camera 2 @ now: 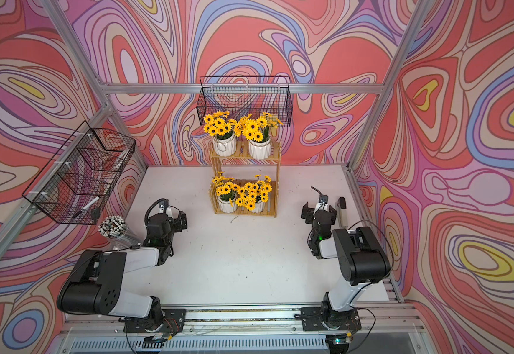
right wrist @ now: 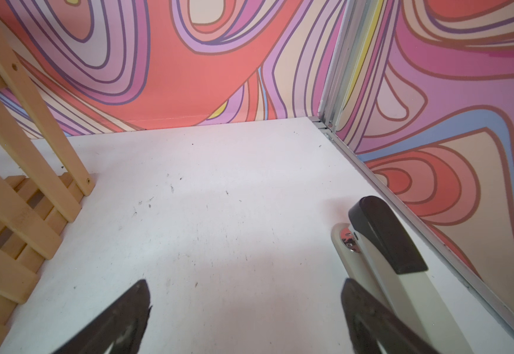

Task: Take the sunflower pots off the shelves
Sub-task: Move the shelf to the center of the board.

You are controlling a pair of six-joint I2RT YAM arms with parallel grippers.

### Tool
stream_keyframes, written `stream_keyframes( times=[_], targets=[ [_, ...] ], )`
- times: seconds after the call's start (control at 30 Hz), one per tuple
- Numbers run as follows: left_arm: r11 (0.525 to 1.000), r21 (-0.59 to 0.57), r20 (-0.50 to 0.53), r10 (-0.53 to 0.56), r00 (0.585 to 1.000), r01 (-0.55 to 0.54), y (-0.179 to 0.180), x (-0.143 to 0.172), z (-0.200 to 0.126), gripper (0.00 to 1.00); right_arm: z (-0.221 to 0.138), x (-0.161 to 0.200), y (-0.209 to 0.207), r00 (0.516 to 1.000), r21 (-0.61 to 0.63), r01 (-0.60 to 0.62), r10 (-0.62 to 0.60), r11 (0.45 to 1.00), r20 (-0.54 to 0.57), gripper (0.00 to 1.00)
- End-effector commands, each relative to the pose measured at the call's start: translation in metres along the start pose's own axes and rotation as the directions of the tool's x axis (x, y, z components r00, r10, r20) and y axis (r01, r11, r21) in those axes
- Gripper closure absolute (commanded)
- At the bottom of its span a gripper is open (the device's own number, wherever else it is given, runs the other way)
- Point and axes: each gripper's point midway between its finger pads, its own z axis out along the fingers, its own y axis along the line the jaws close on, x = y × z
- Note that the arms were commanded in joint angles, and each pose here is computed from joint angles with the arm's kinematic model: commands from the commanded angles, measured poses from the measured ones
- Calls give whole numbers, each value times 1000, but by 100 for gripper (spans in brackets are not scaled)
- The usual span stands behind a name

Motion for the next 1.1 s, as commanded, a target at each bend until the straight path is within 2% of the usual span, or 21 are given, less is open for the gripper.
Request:
stream_keyframes(
  times=[0.0,0.1,0.17,0.23,0.3,0.37,0.43,0.47,0.5,0.53,0.6,0.63,0.7,0.8,0.9,1.07],
  targets=[
    [997,-60,-9,-40,999,40,12,-35,-7,0,-4,-6,-2,1000,15,-5,4,1000,19,2],
    [996,-20,6,-92,996,93,8,-51,-15,0,-6,-11,-3,1000,21,-3,2,1000,29,2],
    [992,-7,12,-130,991,130,7,-59,-20,0,0,-28,-3,999,36,12,-10,999,-44,2],
    [987,16,15,-161,987,161,5,-68,-25,0,1,-69,0,999,32,4,-3,999,-47,2],
    [983,44,15,-180,984,179,2,-77,-31,0,-9,-113,1,994,18,-113,113,993,-2,2],
    [978,56,23,-203,979,202,2,-86,-38,0,-24,-161,12,966,-85,-247,253,965,55,2],
    [971,47,31,-236,971,234,7,-99,-48,0,-41,-195,22,898,-191,-419,436,888,59,2],
    [968,51,33,-248,968,246,8,-105,-52,0,-47,-204,29,882,-238,-450,470,861,32,2],
    [965,68,33,-256,966,253,6,-111,-57,0,-53,-210,42,890,-309,-432,457,847,8,2],
    [962,98,32,-259,965,255,2,-117,-63,0,-58,-215,57,918,-393,-362,396,846,7,2],
    [953,181,11,-247,969,241,-9,-126,-75,0,-64,-216,80,935,-511,-318,354,799,-28,2],
    [946,233,-9,-231,973,226,-18,-128,-81,1,-63,-214,85,934,-514,-328,355,793,-48,2],
    [928,310,-55,-202,978,209,-31,-129,-91,3,-55,-205,79,935,-411,-350,343,842,-93,2],
    [899,389,-138,-158,978,200,-45,-120,-103,5,-51,-197,79,960,-292,-278,251,915,-126,2],
    [885,423,-170,-134,976,195,-55,-115,-109,6,-49,-183,82,952,-246,-279,234,928,-197,2],
    [867,466,-182,-103,978,178,-69,-112,-114,6,-49,-157,97,932,-258,-287,207,922,-297,2]
  ],
)
